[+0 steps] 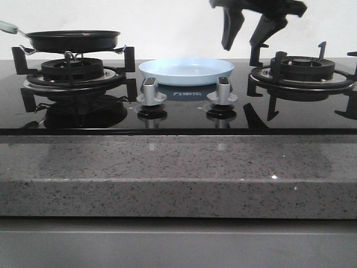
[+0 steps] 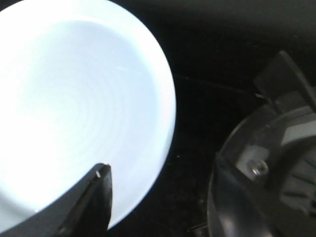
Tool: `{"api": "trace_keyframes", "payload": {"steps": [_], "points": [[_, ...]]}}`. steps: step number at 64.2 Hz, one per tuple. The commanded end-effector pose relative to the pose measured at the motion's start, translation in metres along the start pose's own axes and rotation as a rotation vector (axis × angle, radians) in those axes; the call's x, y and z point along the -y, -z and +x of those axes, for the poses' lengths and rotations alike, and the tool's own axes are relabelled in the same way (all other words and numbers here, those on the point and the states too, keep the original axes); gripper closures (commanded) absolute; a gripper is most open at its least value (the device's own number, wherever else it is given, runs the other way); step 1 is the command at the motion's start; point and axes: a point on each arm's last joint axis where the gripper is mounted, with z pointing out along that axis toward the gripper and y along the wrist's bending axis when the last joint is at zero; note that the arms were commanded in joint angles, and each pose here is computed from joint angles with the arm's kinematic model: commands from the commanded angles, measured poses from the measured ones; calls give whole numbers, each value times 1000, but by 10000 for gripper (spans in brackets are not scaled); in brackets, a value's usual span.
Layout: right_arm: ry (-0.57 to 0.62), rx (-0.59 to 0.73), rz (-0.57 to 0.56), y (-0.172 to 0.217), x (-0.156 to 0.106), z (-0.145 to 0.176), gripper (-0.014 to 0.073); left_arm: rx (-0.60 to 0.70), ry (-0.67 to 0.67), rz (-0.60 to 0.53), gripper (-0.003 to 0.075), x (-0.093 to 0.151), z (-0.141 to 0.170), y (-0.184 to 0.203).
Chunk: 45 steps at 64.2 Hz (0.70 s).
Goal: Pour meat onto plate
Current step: 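Lower the right gripper to the light blue plate rim and grasp it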
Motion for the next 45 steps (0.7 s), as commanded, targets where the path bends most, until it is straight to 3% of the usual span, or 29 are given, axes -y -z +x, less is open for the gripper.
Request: {"api": "trace_keyframes", "payload": {"steps": [1,24,45], "points": [[11,117,-43,29,-5,-18,130,92,-2,13,283,2,-15,5],[-3,56,-70,-3,-4,-14,148,90,-2,13,283,2,-15,5],[3,26,-68,-6,-3,-11,521,70,-2,12,283,2,-13,5]]}}
